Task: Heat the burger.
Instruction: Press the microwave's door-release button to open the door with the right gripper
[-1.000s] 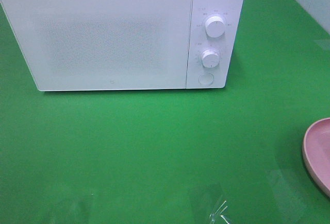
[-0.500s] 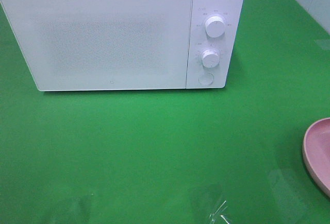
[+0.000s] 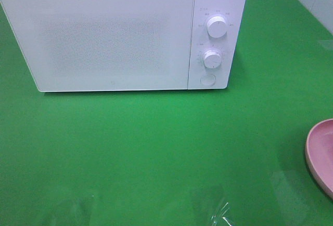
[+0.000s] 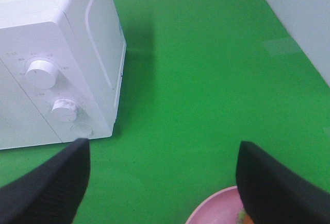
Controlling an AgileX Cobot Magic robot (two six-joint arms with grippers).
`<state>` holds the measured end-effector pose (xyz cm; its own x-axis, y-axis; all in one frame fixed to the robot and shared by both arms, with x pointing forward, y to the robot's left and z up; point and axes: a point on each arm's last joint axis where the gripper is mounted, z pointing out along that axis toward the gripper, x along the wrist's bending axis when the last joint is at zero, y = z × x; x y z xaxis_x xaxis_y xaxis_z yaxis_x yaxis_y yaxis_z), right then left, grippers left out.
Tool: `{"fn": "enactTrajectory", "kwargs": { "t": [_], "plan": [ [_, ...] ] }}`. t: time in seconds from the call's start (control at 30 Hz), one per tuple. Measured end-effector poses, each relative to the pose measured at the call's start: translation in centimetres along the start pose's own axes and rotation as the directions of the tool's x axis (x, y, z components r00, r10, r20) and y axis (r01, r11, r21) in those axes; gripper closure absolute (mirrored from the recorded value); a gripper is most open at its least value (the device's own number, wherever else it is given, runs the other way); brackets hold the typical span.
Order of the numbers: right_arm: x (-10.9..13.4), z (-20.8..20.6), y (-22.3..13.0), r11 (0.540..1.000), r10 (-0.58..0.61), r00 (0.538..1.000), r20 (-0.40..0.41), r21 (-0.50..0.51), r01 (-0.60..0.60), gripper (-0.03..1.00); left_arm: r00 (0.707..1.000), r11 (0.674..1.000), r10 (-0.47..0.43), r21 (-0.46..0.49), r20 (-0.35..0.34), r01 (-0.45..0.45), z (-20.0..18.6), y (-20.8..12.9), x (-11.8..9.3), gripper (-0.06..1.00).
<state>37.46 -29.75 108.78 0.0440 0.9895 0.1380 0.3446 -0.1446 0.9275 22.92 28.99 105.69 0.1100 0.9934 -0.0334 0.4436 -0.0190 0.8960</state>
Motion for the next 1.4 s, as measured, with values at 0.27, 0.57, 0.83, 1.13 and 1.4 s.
{"fn": "enactTrajectory", "kwargs": {
  "t": [0.27, 0.57, 0.83, 1.13, 1.4],
  "plan": [
    [-0.1, 3.5, -1.0, 0.996, -0.027, 1.0, -0.01, -0.08, 0.026, 0.24, 1.0, 1.0, 0.0, -0.001, 0.0, 0.0, 0.0, 0.0, 0.0, 0.18],
    [-0.3, 6.4, -2.5, 0.984, -0.062, 0.998, -0.025, -0.168, 0.057, 0.24, 1.0, 1.0, 0.0, -0.001, 0.0, 0.0, 0.0, 0.0, 0.0, 0.18],
    [-0.3, 8.6, -2.9, 0.967, -0.158, 0.987, -0.013, -0.203, 0.152, 0.24, 1.0, 1.0, 0.0, -0.001, 0.0, 0.0, 0.0, 0.0, 0.0, 0.18],
    [2.0, 10.5, -4.3, 0.953, -0.259, 0.963, -0.069, -0.182, 0.243, 0.24, 1.0, 1.0, 0.0, -0.002, 0.0, 0.0, 0.0, 0.0, 0.0, 0.18],
    [4.4, 11.5, -5.9, 0.958, -0.263, 0.958, -0.11, -0.15, 0.246, 0.24, 1.0, 1.0, 0.0, -0.002, 0.0, 0.0, 0.0, 0.0, 0.0, 0.18]
  ]
}}
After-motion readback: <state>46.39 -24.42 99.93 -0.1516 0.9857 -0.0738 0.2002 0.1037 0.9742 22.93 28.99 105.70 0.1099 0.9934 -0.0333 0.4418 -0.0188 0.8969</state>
